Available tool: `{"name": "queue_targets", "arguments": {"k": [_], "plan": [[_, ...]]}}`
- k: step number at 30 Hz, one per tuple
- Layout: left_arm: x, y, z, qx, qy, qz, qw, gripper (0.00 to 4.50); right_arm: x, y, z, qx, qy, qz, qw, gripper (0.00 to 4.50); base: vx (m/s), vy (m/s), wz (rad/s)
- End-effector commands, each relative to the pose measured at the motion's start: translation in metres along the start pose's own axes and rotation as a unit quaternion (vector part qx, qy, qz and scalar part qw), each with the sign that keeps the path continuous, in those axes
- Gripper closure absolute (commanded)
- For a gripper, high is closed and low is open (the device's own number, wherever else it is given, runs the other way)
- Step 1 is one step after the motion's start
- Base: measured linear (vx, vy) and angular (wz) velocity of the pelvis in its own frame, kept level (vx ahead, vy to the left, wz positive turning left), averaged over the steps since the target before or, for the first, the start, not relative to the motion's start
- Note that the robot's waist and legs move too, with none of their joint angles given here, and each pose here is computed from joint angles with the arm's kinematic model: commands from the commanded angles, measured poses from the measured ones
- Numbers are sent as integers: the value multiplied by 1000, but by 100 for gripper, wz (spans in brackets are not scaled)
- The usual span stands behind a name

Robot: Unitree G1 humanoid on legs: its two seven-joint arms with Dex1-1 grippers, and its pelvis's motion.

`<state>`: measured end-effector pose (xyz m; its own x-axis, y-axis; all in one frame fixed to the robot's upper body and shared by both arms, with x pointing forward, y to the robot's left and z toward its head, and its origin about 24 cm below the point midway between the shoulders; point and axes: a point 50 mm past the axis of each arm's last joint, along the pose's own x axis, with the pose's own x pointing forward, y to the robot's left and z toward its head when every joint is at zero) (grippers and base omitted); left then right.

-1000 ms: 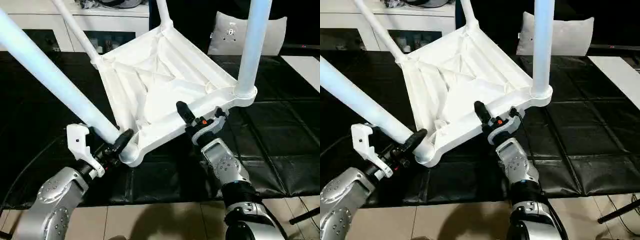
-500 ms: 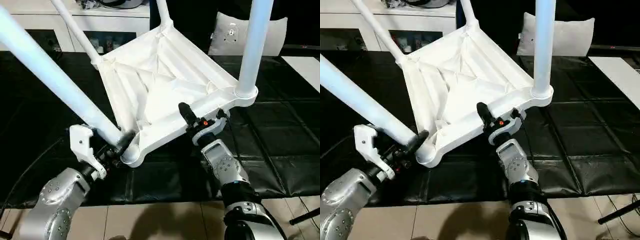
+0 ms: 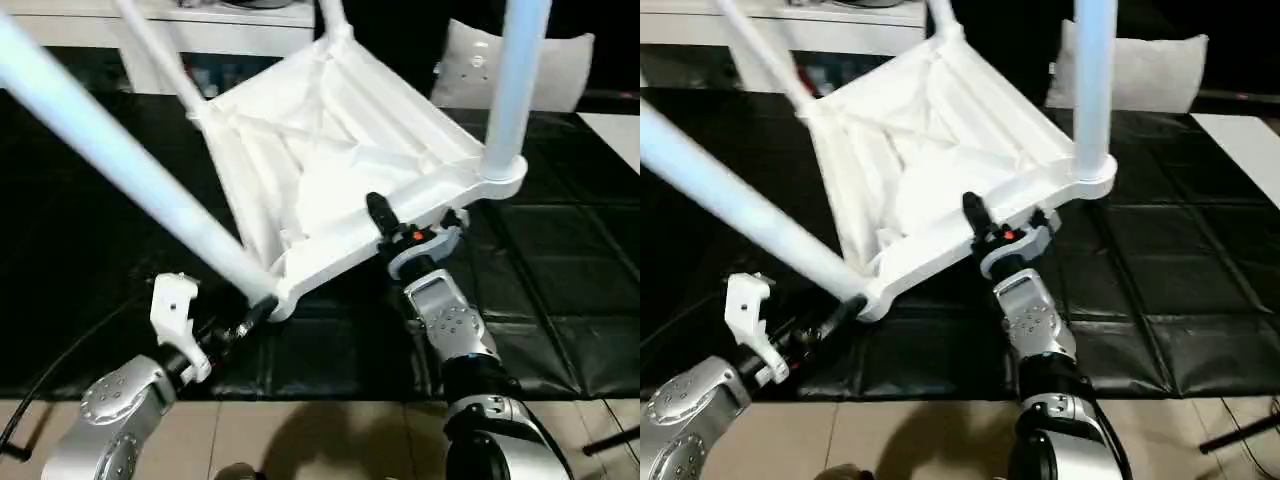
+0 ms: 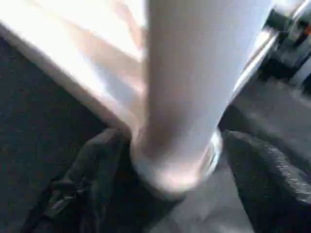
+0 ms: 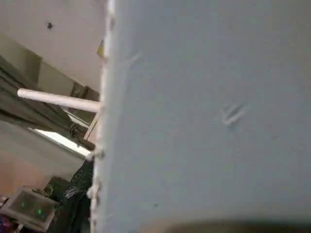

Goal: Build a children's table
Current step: Flip table

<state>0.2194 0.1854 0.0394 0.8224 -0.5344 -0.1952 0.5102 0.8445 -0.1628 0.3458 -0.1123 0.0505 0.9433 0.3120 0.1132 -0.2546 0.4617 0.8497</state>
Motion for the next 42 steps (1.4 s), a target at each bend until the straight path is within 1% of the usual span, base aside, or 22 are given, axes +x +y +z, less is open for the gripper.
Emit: {"name": "queue_targets", "arguments": {"k": [1, 6, 8, 11, 14, 15, 16, 17, 19, 23, 24, 26, 27, 29, 32, 34, 35, 36, 37, 39, 40, 42], "plan": [[-5, 6, -10, 18, 17, -3, 1000, 46, 7, 26, 67, -59, -143, 45, 987, 240, 0, 0, 0], [-10, 27, -31, 44, 21, -1, 999, 12, -3, 26, 93, -127, -189, 24, 973, 241, 0, 0, 0], [-10, 28, -32, 48, 21, -7, 999, 0, -5, 26, 96, -128, -194, 21, 972, 242, 0, 0, 0], [-10, 25, -30, 69, 11, -35, 997, 0, -12, 26, 106, -179, -189, 9, 965, 248, 0, 0, 0], [-6, 17, -19, 85, -15, -68, 994, 0, -19, 26, 114, -246, -170, -11, 954, 249, 0, 0, 0], [-5, 16, -18, 87, -18, -70, 994, 0, -19, 26, 114, -252, -169, -13, 953, 249, 0, 0, 0], [-3, 13, -13, 95, -31, -83, 992, 0, -22, 26, 117, -276, -164, -23, 947, 249, 0, 0, 0], [2, 7, -1, 110, -49, -104, 987, 0, -26, 29, 120, -327, -146, -41, 933, 249, 0, 0, 0], [4, 5, 4, 116, -54, -112, 985, 0, -27, 30, 121, -344, -140, -47, 927, 249, 0, 0, 0], [8, -3, 29, 148, -87, -135, 976, 0, -30, 35, 128, -381, -132, -89, 911, 249, 0, 0, 0], [16, -13, 47, 161, -104, -136, 972, 0, -30, 37, 130, -398, -130, -93, 903, 249, 0, 0, 0], [24, -30, 71, 173, -129, -141, 966, 0, -29, 39, 131, -417, -129, -99, 894, 250, 0, 0, 0], [24, -30, 71, 173, -129, -141, 966, 0, -29, 39, 131, -417, -129, -99, 894, 250, 0, 0, 0], [25, -40, 86, 174, -151, -149, 962, 0, -30, 42, 132, -413, -132, -114, 894, 250, 0, 0, 0], [23, -47, 101, 181, -163, -147, 959, 0, -28, 48, 127, -447, -120, -139, 876, 251, 0, 0, 0], [23, -45, 104, 197, -156, -130, 959, 0, -25, 50, 118, -431, -110, -144, 884, 251, 0, 0, 0], [23, -44, 105, 203, -155, -125, 959, 0, -24, 50, 117, -435, -108, -144, 882, 251, 0, 0, 0], [25, -41, 109, 225, -149, -103, 957, 0, -22, 52, 112, -454, -102, -142, 874, 251, 0, 0, 0], [25, -41, 109, 226, -148, -101, 957, 0, -22, 52, 111, -456, -101, -142, 873, 251, 0, 0, 0], [28, -35, 117, 267, -135, -63, 952, 0, -18, 54, 97, -473, -67, -132, 868, 251, 0, 0, 0], [28, -35, 117, 267, -135, -63, 952, 0, -18, 54, 97, -473, -67, -132, 868, 251, 0, 0, 0], [30, -29, 128, 302, -141, -27, 942, 0, -15, 57, 87, -502, -43, -127, 855, 251, 0, 0, 0]]}}
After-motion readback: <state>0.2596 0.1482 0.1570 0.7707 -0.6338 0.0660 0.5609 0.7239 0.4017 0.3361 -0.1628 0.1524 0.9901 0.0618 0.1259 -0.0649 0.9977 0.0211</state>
